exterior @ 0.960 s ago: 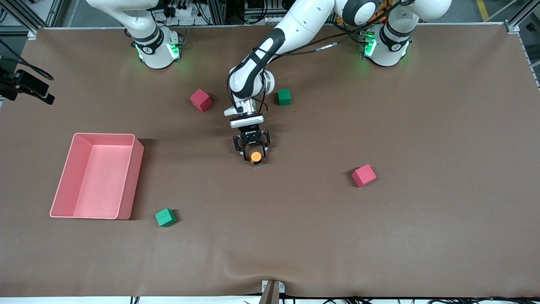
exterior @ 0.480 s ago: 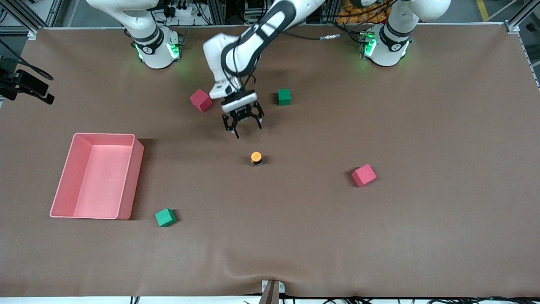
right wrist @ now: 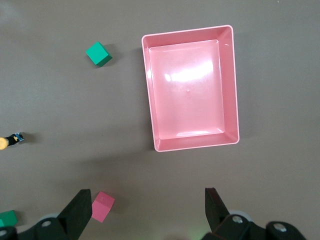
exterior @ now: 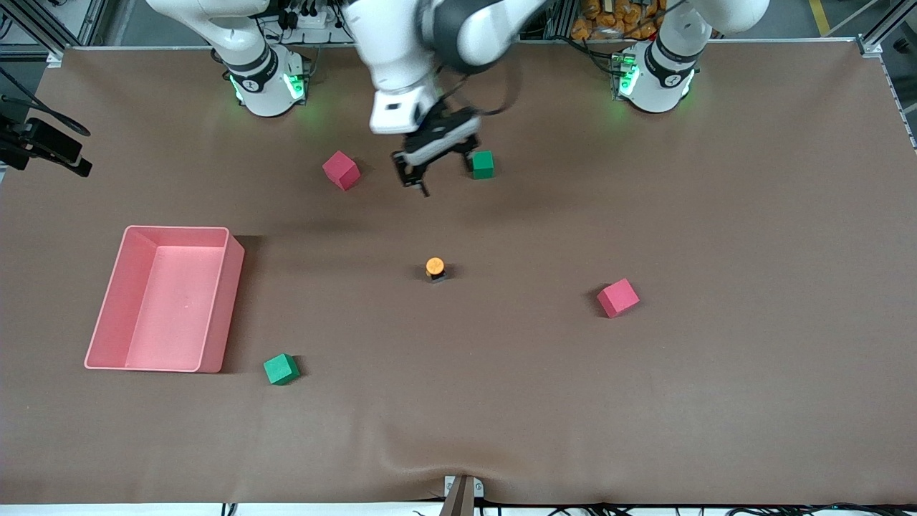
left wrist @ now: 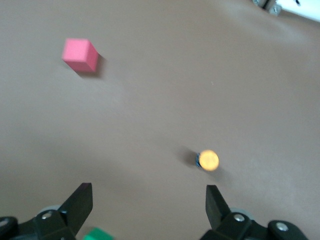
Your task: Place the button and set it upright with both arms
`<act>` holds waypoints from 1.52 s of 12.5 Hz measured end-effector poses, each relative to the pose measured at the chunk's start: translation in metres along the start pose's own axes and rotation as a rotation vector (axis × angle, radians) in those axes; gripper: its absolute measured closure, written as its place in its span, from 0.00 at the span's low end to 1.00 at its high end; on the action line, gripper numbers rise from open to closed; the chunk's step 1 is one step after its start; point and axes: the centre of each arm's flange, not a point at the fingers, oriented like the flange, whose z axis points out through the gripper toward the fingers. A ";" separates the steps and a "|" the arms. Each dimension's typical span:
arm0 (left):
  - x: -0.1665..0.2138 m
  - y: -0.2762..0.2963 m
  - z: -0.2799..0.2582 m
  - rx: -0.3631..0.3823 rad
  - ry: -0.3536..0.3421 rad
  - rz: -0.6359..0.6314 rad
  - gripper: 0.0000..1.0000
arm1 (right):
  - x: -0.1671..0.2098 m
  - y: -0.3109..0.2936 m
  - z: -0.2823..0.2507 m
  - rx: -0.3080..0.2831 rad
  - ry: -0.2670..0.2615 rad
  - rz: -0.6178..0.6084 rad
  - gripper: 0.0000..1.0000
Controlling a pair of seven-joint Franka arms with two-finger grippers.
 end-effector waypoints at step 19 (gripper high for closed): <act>0.358 -0.353 -0.006 -0.117 -0.299 0.394 0.00 | 0.000 0.001 0.000 0.000 -0.002 0.001 0.00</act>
